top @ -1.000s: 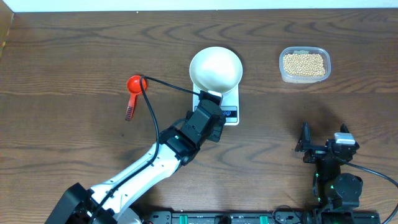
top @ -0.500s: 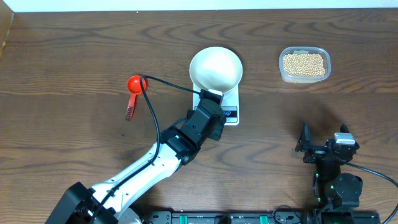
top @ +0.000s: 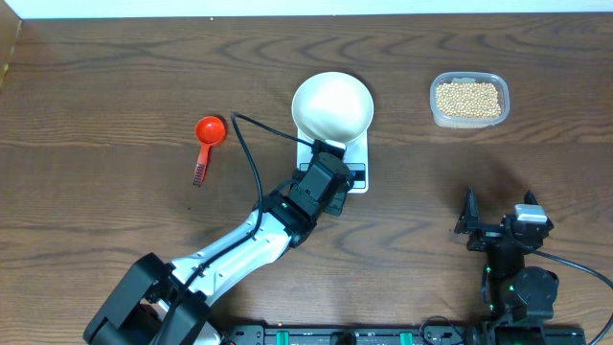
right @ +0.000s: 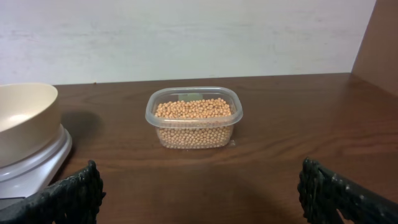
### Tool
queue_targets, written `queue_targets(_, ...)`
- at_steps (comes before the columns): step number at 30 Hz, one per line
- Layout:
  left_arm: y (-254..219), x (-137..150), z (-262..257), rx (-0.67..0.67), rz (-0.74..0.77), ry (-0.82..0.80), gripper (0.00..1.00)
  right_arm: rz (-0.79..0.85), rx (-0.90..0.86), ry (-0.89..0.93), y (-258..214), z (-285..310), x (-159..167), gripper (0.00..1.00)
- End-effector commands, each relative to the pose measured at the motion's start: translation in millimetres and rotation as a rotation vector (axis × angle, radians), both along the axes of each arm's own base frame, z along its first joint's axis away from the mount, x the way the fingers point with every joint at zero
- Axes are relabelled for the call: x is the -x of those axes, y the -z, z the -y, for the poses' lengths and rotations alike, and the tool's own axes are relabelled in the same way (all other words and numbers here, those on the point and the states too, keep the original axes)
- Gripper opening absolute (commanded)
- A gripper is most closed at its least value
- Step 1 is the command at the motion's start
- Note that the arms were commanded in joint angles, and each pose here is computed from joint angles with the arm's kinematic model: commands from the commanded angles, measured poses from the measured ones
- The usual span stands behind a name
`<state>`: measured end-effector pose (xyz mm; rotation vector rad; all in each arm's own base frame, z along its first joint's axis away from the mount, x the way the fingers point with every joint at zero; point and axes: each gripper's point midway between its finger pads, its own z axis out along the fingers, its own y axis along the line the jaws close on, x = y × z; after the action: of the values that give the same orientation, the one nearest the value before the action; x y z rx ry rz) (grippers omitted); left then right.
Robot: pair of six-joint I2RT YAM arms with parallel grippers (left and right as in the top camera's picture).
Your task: Scoop item into bowl and weigh 50g on scale
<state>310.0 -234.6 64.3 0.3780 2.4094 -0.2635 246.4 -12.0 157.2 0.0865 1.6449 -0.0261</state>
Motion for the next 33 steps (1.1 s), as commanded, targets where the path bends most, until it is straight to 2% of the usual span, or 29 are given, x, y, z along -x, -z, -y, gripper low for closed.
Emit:
queue_targets(1, -0.9, -3.2, -2.2, -0.017, 0.012, 0.001, 0.07, -0.003, 0.005, 0.000, 1.3, -0.5, 0.0, 0.99)
queue_targets(25, -1.6, -4.2, -0.6, -0.006, 0.015, -0.003, 0.07, -0.003, 0.005, 0.000, 1.5, -0.5, -0.1, 0.99)
queue_targets(33, 20.0, -11.1, 5.7, 0.022, -0.010, -0.047, 0.07, -0.003, 0.005, 0.000, 1.5, -0.5, -0.1, 0.99)
